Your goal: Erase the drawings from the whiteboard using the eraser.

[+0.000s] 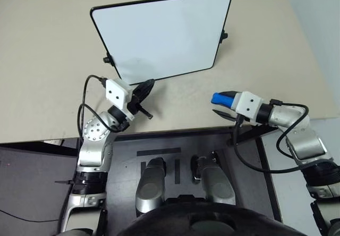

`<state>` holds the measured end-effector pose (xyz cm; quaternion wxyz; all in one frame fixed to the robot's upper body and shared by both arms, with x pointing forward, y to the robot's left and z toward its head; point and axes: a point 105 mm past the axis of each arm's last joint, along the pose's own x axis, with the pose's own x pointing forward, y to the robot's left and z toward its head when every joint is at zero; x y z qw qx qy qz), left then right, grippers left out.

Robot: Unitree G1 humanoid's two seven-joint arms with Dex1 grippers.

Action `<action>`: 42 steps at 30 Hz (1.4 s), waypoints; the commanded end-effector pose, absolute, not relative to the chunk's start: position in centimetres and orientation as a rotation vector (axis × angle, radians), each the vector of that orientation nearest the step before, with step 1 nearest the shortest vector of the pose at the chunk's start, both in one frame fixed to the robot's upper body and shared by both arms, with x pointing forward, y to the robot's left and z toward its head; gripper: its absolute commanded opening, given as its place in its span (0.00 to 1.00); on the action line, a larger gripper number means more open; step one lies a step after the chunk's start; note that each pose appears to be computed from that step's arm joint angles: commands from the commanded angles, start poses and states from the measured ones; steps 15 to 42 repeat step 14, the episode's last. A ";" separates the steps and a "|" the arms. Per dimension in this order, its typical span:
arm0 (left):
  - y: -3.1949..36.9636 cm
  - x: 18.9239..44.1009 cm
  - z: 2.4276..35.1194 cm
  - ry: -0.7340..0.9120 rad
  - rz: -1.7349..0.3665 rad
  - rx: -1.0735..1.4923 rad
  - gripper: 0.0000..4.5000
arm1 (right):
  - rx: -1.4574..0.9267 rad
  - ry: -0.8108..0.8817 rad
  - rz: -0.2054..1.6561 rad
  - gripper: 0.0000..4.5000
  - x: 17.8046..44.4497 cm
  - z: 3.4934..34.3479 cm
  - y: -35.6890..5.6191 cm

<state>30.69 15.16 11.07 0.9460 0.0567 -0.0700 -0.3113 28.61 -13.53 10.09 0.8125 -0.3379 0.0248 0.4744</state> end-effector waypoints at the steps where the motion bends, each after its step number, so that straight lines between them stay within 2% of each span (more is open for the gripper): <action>1: 15.7 30.9 12.2 -0.179 -0.630 0.125 0.00 | -0.722 -0.054 0.959 0.69 28.7 13.2 -13.7; 5: 15.4 31.2 12.6 -0.187 -0.638 0.132 0.00 | -0.697 -0.079 0.902 0.69 28.9 14.9 -15.2; 11: 15.3 31.2 12.5 -0.181 -0.646 0.132 0.00 | -0.639 -0.063 0.851 0.69 28.6 15.0 -16.1; 14: 15.0 31.3 12.6 -0.183 -0.656 0.132 0.00 | -0.528 -0.059 0.814 0.69 28.6 15.4 -16.2; 42: 15.0 31.3 12.6 -0.183 -0.656 0.132 0.00 | -0.528 -0.059 0.814 0.69 28.6 15.4 -16.2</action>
